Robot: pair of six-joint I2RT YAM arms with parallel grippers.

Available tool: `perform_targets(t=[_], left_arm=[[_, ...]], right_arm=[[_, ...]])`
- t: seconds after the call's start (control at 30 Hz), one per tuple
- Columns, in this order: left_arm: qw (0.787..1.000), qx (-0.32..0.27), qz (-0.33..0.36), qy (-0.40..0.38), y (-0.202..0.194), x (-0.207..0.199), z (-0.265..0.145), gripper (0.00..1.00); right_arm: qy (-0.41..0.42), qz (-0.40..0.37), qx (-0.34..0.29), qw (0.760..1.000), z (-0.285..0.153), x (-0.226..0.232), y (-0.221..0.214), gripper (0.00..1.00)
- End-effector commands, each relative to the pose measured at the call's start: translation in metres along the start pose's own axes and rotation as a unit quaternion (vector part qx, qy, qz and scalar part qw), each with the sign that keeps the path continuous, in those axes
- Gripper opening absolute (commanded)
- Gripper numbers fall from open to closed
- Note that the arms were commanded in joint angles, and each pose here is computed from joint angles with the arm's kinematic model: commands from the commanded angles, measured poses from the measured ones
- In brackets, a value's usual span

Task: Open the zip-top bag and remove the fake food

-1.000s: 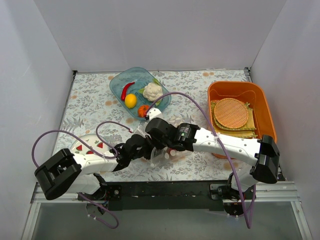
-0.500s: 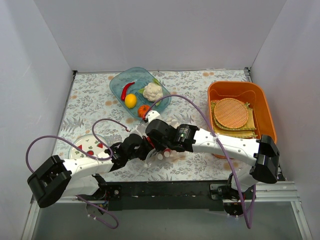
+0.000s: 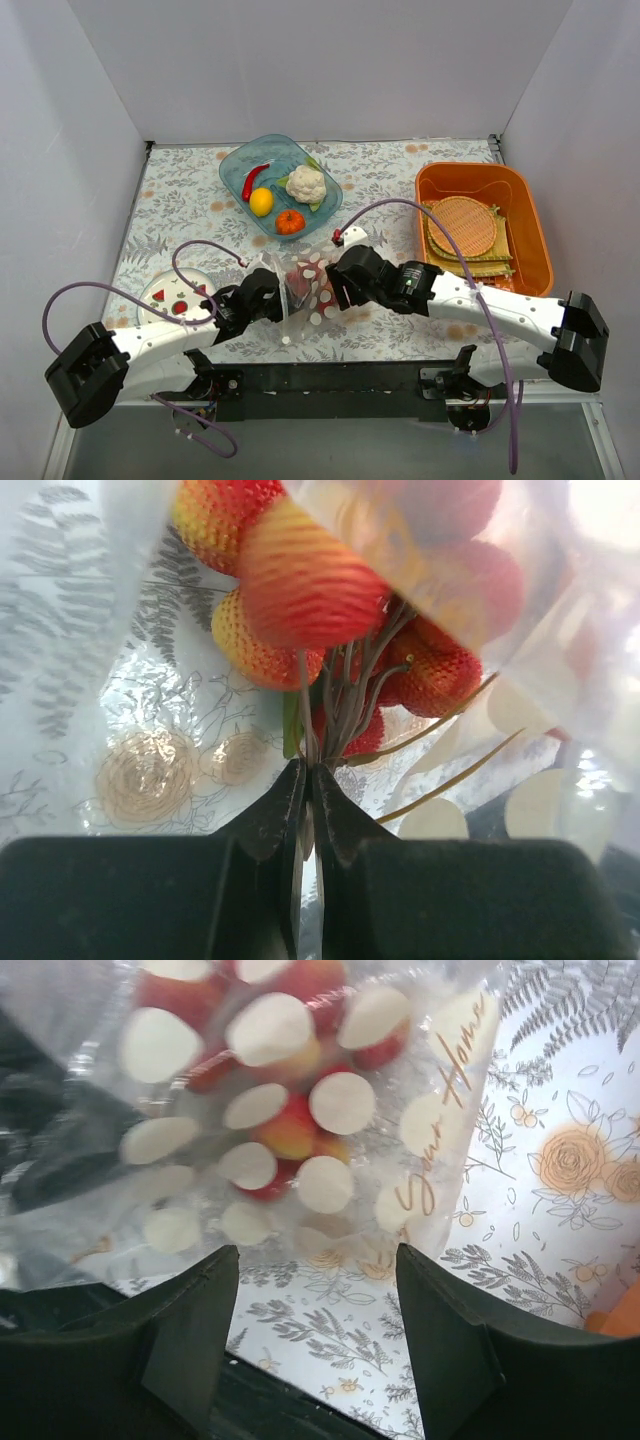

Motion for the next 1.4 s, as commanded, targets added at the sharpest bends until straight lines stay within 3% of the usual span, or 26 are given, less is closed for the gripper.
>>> perform_targets(t=[0.0,0.23,0.33,0.37,0.47,0.53,0.83,1.1,1.37], left_arm=[[0.999,-0.032,-0.012,0.017,0.008,0.004,-0.007,0.00],[0.999,-0.035,-0.008,0.019,0.011,-0.001,-0.011,0.00],[0.999,-0.038,-0.004,0.016,0.014,-0.005,-0.014,0.00],[0.999,-0.038,-0.003,0.015,0.014,-0.006,-0.015,0.00],[0.999,-0.039,0.002,0.010,0.017,-0.011,-0.020,0.00],[0.999,-0.040,0.005,0.008,0.018,-0.012,-0.023,0.00],[0.999,-0.036,0.015,0.006,0.023,-0.020,-0.035,0.00],[0.999,-0.028,0.015,-0.012,0.028,-0.028,-0.044,0.00],[0.997,0.047,0.049,-0.024,0.023,-0.047,-0.062,0.00]], right_arm=[[0.025,0.036,0.012,0.999,0.026,-0.011,-0.022,0.72],[-0.009,0.040,0.040,0.998,0.049,-0.022,-0.039,0.72],[-0.028,0.043,0.042,0.998,0.056,-0.026,-0.038,0.54],[-0.044,0.043,0.045,0.997,0.058,-0.030,-0.038,0.39],[-0.100,0.037,0.056,0.993,0.060,-0.042,-0.034,0.10],[-0.133,0.036,0.059,0.989,0.059,-0.050,-0.029,0.01],[-0.218,0.006,0.068,0.974,0.064,-0.065,-0.023,0.01],[-0.218,-0.010,0.047,0.975,0.062,-0.065,-0.022,0.01],[-0.239,0.026,0.046,0.970,0.073,-0.073,0.009,0.01]])
Point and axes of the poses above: each gripper's point midway between its finger pads, its own z axis out along the fingers, its own x axis along the line the jaws close on, y = z × x, the point moved 9 cm from there along -z, back along the fingers, and after that the axes turned 4 degrees about -z, right-handed, at the moved point
